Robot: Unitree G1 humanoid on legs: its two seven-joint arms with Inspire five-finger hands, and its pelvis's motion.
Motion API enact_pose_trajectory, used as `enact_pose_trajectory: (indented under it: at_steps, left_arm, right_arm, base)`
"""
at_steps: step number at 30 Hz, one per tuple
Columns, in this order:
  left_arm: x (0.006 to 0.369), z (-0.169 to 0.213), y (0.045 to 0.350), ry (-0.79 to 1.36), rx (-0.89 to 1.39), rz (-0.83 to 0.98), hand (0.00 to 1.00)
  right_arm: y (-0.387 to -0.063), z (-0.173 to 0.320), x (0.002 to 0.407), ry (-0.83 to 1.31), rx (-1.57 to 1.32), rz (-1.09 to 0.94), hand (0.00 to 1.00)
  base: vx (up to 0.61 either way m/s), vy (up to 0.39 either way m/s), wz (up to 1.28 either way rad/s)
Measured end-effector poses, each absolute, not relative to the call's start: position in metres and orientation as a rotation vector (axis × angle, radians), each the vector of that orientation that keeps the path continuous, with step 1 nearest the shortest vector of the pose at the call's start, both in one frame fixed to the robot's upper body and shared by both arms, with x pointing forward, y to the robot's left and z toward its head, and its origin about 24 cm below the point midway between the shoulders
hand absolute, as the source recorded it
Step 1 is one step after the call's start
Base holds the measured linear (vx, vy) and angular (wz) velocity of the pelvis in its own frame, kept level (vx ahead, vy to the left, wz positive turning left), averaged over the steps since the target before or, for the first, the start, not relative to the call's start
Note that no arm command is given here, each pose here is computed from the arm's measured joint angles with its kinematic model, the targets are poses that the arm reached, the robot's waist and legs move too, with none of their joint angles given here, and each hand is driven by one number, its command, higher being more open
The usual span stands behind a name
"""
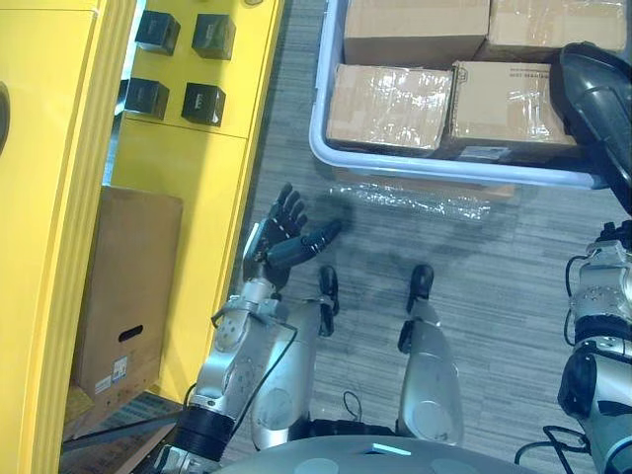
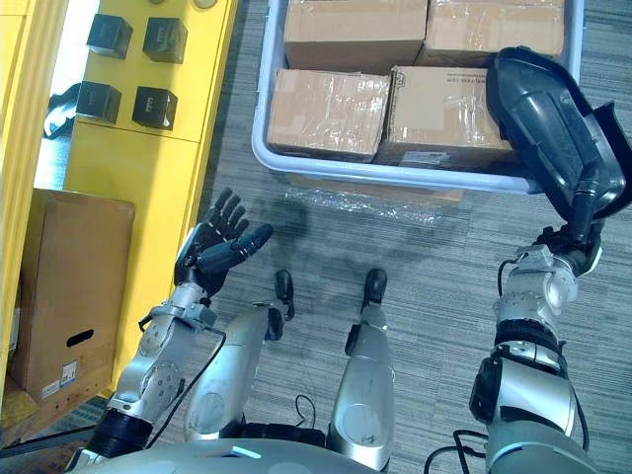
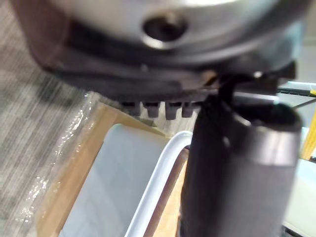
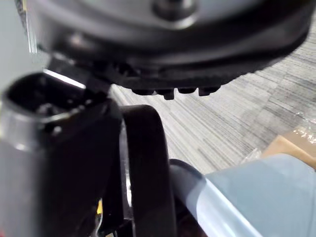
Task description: Walk over and take three plastic housings, then place them on the shelf
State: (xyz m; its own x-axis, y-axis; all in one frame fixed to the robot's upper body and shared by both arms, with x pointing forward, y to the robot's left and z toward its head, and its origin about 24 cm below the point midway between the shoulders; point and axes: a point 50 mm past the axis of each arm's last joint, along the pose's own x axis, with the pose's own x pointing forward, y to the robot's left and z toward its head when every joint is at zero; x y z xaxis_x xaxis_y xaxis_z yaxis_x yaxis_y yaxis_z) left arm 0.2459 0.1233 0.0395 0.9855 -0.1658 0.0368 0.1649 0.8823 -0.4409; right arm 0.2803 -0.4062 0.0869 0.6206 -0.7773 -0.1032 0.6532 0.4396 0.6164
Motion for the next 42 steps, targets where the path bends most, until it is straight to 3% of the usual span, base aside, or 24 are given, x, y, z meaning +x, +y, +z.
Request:
enact_pose_trajectory:
  at_steps: [1,2,31,36,42]
  left_arm:
    - [0.247,0.04,0.122,0.003,-0.459,-0.176,1.0]
    - [0.248,0.04,0.121,0.002,-0.46,-0.179,1.0]
    - [0.243,0.038,0.125,-0.001,-0.463,-0.16,1.0]
    - [0.225,0.056,0.137,-0.083,-0.462,-0.155,1.0]
    - [0.22,0.077,0.152,-0.179,-0.437,-0.146,1.0]
  right_arm:
    - [-0.409,0.089,0.279,-0.208,0.661,-0.899,1.0]
    - [-0.414,0.093,0.277,-0.207,0.638,-0.9,0.0]
    - [-0.422,0.089,0.271,-0.127,0.523,-0.825,0.0]
    - [-0.407,0.104,0.265,-0.271,0.422,-0.731,0.0]
    - [-0.358,0.102,0.257,-0.385,0.396,-0.648,0.0]
  base:
    - [-0.01,-0.001,0.05]
    - [-0.01,0.0,0.04]
    - [0.0,0.003,0.02]
    - [0.01,-0.001,-0.01]
    - [0.09,-0.034,-0.11]
